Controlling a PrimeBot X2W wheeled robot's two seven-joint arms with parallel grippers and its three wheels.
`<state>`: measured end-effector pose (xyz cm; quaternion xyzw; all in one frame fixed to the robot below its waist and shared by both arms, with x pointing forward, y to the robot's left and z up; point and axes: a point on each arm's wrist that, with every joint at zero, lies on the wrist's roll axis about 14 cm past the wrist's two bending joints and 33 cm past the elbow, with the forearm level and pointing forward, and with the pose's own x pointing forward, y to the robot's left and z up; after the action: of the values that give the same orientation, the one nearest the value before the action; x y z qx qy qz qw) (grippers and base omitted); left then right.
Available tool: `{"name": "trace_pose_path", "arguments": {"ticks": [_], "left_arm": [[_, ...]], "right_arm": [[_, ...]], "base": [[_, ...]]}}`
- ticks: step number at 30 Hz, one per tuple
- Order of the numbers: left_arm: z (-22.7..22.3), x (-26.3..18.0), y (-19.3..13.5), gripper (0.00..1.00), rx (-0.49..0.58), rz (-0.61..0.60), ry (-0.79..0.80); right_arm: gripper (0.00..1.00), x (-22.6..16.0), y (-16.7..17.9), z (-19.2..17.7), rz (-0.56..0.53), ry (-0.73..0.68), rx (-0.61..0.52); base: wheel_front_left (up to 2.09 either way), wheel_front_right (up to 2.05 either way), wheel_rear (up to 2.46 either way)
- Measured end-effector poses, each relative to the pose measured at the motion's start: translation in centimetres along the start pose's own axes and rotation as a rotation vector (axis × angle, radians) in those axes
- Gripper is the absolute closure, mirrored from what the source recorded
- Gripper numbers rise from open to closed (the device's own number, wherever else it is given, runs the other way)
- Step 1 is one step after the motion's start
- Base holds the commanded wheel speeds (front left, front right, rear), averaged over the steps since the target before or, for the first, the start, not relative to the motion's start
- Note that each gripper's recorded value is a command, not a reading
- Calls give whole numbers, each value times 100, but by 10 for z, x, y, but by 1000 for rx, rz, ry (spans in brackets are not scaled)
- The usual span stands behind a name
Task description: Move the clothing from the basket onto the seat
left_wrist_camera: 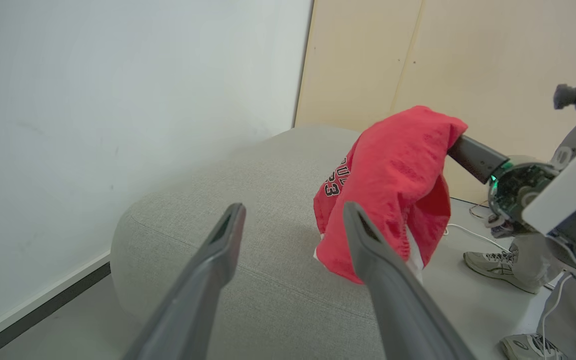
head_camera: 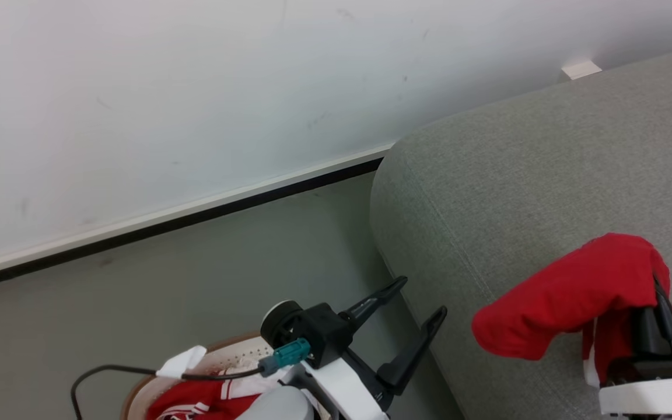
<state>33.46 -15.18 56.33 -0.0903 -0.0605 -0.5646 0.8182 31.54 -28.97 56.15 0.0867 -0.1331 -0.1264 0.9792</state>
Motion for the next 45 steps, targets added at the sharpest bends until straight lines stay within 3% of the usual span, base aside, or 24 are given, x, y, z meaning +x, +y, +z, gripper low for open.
{"name": "trace_pose_path", "arguments": {"ticks": [7, 18, 26, 31, 36, 39, 43, 44, 45], "left_arm": [[-10, -6, 22, 0, -13, 31, 12], [-49, -35, 103, 0, -29, 138, 68], [-86, -67, 158, 0, -62, 245, 117], [-112, -85, 179, 0, -89, 296, 153], [-131, -94, 190, 0, -114, 318, 177], [-135, -93, 190, 0, -121, 316, 180], [-131, -91, 190, 0, -111, 315, 174], [-130, -90, 190, 0, -107, 314, 172], [-127, -89, 190, 0, -103, 312, 170]], "right_arm": [[100, 44, 5, -1, 49, 38, -52], [100, 178, 1, -8, 93, 83, -207], [100, 255, -22, -51, 46, 157, -324], [100, 263, -45, -121, 7, 358, -422], [100, 233, -77, -197, -41, 651, -501], [100, 214, -93, -217, -76, 770, -525], [100, 208, -98, -215, -90, 778, -521], [71, 207, -97, -214, -90, 777, -518], [31, 207, -97, -212, -87, 771, -519]], "base": [[0, 0, 0], [0, 0, 0], [0, 0, 0], [0, 0, 0], [0, 0, 0], [0, 0, 0], [0, 0, 0], [0, 0, 0], [0, 0, 0]]}}
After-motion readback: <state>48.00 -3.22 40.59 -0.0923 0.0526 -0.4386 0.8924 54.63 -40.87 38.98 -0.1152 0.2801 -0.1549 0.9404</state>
